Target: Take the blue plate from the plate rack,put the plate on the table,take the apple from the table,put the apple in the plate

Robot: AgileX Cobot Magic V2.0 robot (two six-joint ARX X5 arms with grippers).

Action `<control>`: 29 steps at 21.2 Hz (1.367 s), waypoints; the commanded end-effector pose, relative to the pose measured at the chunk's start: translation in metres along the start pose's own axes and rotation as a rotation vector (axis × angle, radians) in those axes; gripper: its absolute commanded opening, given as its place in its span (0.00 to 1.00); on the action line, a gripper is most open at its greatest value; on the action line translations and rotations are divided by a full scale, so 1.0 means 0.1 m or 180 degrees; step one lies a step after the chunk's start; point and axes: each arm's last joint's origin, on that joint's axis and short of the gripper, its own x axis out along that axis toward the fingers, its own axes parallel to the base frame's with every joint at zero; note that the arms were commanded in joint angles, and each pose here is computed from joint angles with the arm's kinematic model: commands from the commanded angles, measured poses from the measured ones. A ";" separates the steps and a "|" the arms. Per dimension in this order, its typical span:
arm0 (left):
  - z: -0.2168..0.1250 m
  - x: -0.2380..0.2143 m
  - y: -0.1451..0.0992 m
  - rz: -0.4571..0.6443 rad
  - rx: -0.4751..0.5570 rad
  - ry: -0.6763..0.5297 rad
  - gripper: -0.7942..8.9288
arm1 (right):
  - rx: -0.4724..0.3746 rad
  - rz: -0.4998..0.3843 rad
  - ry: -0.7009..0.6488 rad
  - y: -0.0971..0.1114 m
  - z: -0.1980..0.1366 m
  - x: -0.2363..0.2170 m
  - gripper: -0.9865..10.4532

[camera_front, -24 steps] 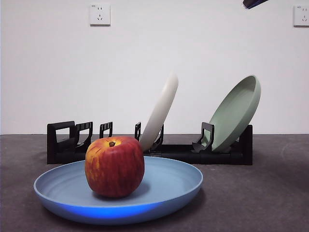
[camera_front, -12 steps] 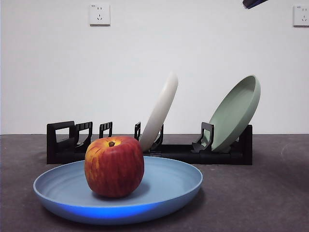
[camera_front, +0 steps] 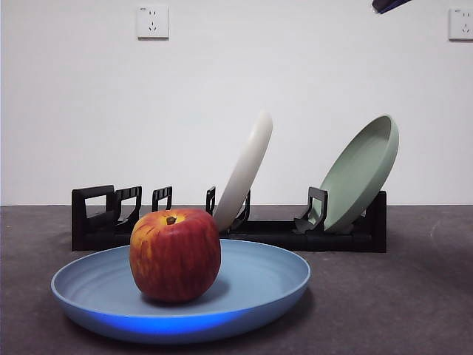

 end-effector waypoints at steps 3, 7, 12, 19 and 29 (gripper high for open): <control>-0.04 0.01 0.01 0.0013 -0.0022 0.0024 0.08 | -0.0022 -0.0033 -0.0010 0.00 -0.01 0.02 0.09; -0.04 0.01 0.01 0.0013 -0.0022 0.0023 0.08 | -0.0251 -0.0617 -0.0059 -0.07 -0.02 -0.06 0.09; -0.04 0.01 0.01 0.0013 -0.0022 0.0024 0.08 | 0.0174 -0.0911 -0.0483 -0.46 -0.14 -0.35 0.09; -0.04 0.01 0.01 0.0013 -0.0022 0.0024 0.08 | 0.0412 -0.1834 -0.1355 -0.68 -1.03 -0.29 0.09; -0.04 0.01 0.01 0.0013 -0.0022 0.0024 0.08 | 0.0542 -0.1751 -0.1475 -0.66 -1.67 0.12 0.09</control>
